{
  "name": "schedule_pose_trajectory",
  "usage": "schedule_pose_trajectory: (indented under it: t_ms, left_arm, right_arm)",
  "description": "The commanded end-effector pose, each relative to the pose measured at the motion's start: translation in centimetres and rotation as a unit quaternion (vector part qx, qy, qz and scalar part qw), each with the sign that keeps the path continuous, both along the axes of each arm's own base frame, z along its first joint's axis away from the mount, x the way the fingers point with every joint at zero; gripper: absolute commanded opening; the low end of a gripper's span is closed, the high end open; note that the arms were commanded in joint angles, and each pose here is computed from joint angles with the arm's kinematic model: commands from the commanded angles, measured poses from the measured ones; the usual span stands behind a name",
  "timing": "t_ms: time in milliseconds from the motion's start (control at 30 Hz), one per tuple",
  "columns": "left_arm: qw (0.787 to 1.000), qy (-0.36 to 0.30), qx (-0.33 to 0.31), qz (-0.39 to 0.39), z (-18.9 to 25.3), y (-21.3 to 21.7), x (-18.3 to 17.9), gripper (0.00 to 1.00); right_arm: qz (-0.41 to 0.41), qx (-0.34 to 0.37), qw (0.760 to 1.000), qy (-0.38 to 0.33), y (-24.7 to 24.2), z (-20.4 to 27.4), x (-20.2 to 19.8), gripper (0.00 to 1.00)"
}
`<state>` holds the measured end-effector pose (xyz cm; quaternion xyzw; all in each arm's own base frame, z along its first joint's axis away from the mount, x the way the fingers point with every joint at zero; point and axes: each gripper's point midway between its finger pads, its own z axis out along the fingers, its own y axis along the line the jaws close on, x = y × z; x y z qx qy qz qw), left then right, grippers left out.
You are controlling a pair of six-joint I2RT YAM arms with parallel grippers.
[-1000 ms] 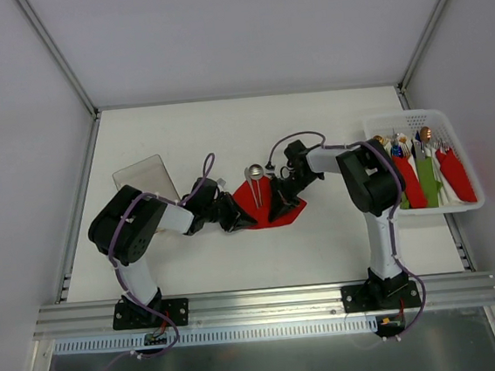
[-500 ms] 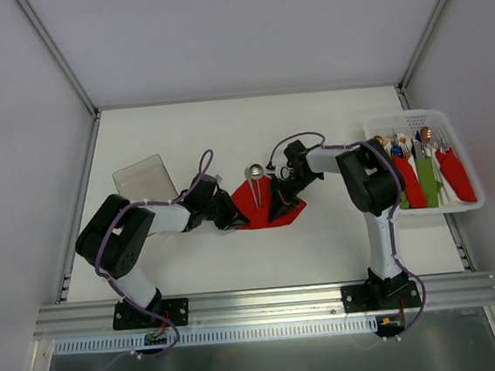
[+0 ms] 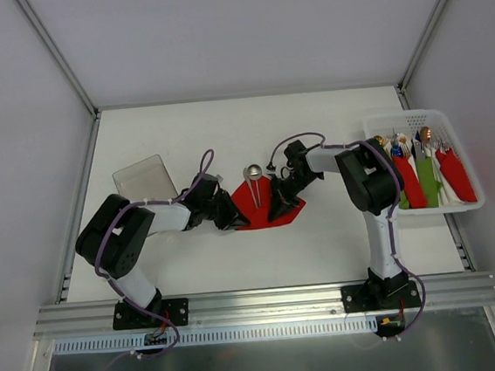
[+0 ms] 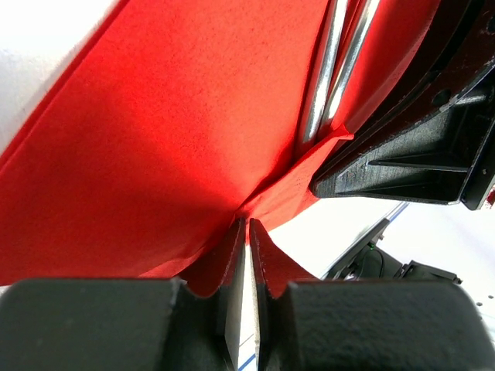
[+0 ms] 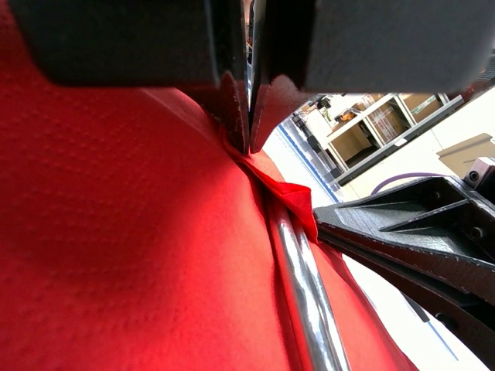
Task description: Place the utensils on the paper napkin and roll it up
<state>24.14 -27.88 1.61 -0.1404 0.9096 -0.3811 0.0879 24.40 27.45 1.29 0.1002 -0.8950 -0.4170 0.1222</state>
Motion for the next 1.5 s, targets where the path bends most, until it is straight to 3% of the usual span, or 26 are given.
schedule_pose_trajectory:
  t_ms: [0, 500, 1033, 1300, 1467]
  left_arm:
    - [1.000, -0.003, 0.013, -0.017, 0.1, 0.1, -0.8, 0.07]
    - [0.998, -0.034, -0.031, -0.052, 3.7, -1.8, -0.9, 0.10]
    - [0.998, 0.037, 0.049, -0.019, -1.6, 1.0, -2.6, 0.06]
    - [0.995, 0.031, 0.086, 0.034, -1.8, 3.6, -3.0, 0.06]
    - [0.993, 0.015, 0.095, 0.071, -0.9, 5.6, -2.8, 0.11]
  right_arm:
    - [-0.004, -0.039, 0.999, -0.017, -0.8, -1.9, 0.9, 0.02]
    - [-0.004, -0.042, 0.999, -0.018, -1.0, -2.0, 0.9, 0.03]
    - [-0.005, -0.045, 0.999, -0.015, -1.2, -2.1, 0.9, 0.03]
    - [-0.003, -0.054, 0.998, -0.016, -1.6, -2.4, 0.7, 0.02]
    - [-0.001, -0.058, 0.998, -0.017, -1.8, -2.5, 0.6, 0.03]
